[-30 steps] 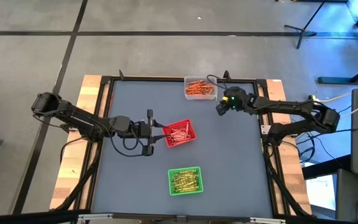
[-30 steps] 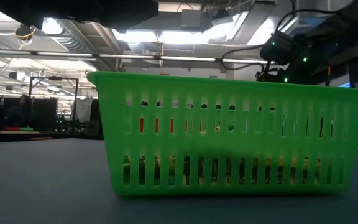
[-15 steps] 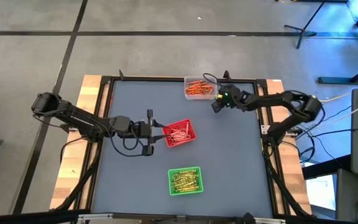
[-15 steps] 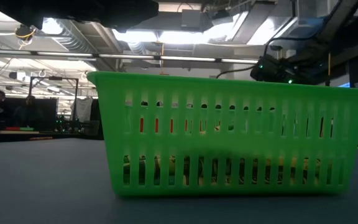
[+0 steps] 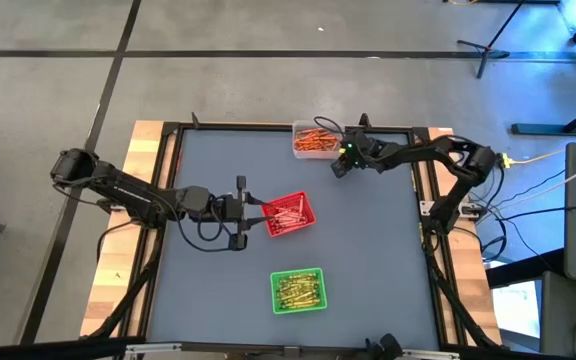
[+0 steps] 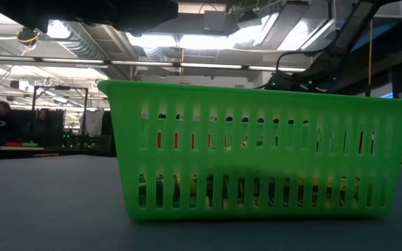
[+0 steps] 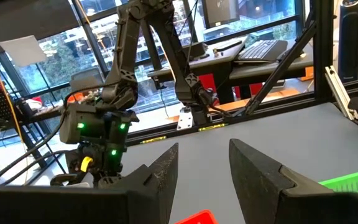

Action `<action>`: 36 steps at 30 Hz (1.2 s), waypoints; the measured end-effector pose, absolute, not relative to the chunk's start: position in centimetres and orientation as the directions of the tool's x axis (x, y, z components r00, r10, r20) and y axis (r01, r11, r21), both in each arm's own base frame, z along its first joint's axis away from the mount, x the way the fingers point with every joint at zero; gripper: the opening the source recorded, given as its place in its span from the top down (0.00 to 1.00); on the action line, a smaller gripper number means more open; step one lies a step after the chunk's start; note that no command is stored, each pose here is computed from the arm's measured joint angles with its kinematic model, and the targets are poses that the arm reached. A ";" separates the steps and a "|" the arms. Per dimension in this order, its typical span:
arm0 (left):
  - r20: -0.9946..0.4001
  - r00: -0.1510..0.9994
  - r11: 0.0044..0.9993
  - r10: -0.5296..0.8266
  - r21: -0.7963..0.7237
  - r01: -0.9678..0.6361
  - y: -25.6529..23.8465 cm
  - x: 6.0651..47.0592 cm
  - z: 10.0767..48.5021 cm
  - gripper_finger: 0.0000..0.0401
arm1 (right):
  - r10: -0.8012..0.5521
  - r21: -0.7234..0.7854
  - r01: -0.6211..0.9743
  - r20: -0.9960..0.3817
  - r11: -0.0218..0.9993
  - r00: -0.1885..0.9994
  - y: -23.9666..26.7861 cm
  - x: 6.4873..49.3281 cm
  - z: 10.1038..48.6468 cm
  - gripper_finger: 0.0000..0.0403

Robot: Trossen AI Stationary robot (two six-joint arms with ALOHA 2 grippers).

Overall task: Sort crayons
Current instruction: Put the yellow crayon into the green bin

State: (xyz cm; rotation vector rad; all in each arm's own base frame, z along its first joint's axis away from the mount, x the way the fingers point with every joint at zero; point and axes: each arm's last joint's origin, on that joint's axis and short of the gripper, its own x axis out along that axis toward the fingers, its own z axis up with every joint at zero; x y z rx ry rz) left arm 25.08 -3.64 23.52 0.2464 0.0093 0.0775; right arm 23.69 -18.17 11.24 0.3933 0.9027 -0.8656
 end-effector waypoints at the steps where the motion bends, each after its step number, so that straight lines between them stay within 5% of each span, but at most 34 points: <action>1: 0.001 0.997 0.967 0.078 0.244 -0.076 -3.6 25.1 23.5 0.68 | -0.478 -0.053 0.791 -0.821 0.609 0.314 -18.2 23.7 11.1 0.57; 5: -0.001 0.997 0.967 0.077 0.244 -0.075 -3.6 25.1 23.5 0.68 | -0.464 -0.054 0.786 -0.831 0.616 0.307 -18.2 23.7 11.0 0.61; 17: -0.001 0.997 0.967 0.077 0.244 -0.075 -3.6 25.1 23.5 0.68 | -0.462 -0.098 0.773 -0.846 0.627 0.267 -18.0 23.5 10.7 0.97; 28: -0.002 0.997 0.967 0.077 0.243 -0.074 -3.7 25.1 23.5 0.68 | -0.495 -0.200 0.769 -0.852 0.608 0.169 -17.3 22.5 11.9 0.96; 36: -0.001 0.997 0.967 0.077 0.243 -0.074 -3.7 25.1 23.5 0.68 | -0.437 -0.226 0.654 -0.882 0.722 0.177 -12.1 21.8 16.1 0.96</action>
